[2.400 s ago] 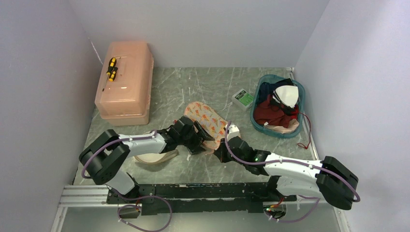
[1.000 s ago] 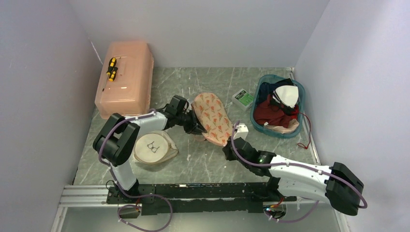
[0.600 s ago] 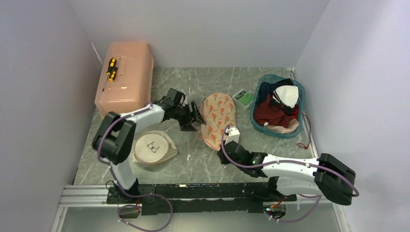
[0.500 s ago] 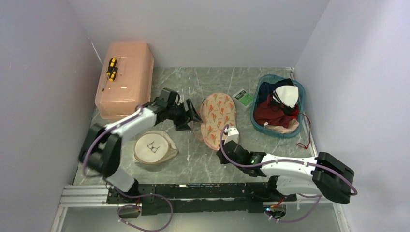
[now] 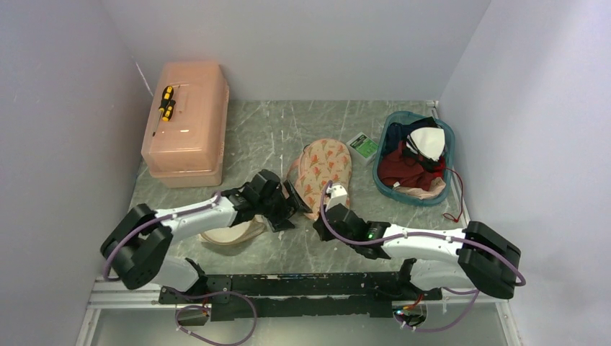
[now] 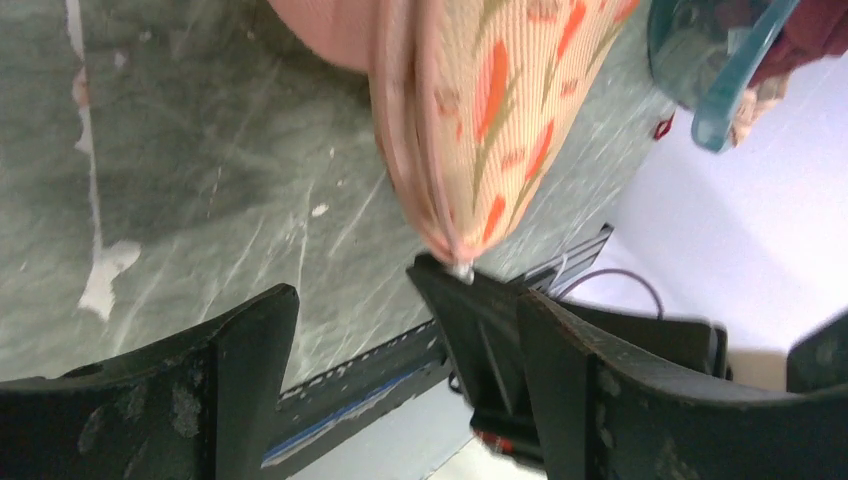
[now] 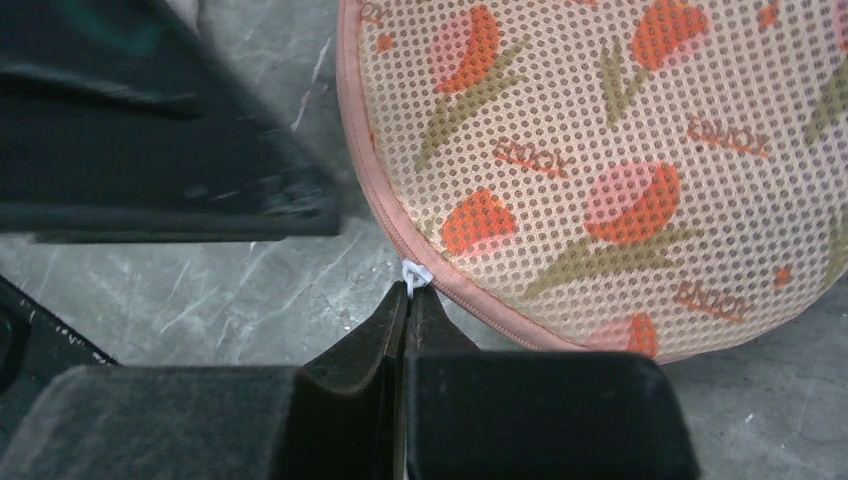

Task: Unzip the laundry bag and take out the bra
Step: Unzip the laundry bag at the center of the board.

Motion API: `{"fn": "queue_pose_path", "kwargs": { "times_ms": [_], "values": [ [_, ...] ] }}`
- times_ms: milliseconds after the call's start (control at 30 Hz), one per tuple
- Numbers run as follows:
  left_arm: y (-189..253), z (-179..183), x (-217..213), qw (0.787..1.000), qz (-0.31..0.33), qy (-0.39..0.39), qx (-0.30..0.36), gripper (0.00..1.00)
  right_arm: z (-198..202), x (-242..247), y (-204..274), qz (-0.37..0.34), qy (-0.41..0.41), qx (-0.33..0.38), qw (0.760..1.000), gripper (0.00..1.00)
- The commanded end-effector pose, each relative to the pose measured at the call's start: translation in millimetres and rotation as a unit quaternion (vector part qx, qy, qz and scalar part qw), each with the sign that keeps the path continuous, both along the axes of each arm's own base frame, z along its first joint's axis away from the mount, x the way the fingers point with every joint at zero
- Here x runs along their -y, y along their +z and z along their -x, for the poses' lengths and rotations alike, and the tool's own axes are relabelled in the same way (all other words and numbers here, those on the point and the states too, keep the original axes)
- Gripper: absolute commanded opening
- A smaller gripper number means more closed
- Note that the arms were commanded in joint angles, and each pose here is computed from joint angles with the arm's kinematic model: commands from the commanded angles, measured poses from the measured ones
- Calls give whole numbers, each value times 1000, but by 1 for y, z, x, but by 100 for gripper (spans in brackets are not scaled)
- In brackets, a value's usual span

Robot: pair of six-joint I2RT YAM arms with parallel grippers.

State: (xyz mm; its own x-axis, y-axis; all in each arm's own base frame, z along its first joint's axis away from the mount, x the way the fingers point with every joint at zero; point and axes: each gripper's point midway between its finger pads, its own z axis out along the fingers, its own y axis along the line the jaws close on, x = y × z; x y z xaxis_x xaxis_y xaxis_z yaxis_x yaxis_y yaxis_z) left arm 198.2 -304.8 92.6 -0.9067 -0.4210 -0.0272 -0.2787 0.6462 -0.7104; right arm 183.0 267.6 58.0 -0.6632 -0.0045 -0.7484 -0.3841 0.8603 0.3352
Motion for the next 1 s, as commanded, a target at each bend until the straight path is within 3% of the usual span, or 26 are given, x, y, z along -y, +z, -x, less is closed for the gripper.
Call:
{"fn": "queue_pose_path", "kwargs": {
  "times_ms": [0,167,300,600,733,967],
  "values": [
    [12,-24,24,997,58,40,15,85,-2,-26,38,-55,45,37,997,0],
    [10,-38,28,997,52,54,26,84,5,-28,37,-61,69,33,995,0],
    [2,-43,32,998,42,50,22,75,7,-26,36,-59,70,34,995,0],
    [-13,-44,20,997,31,64,8,22,9,-10,19,-34,46,15,998,0],
    [-11,-48,11,997,27,69,10,4,12,3,10,-23,30,5,999,0],
    [-7,-56,-3,997,37,66,19,3,14,31,-5,1,-15,-4,1000,0]
  ]
}}
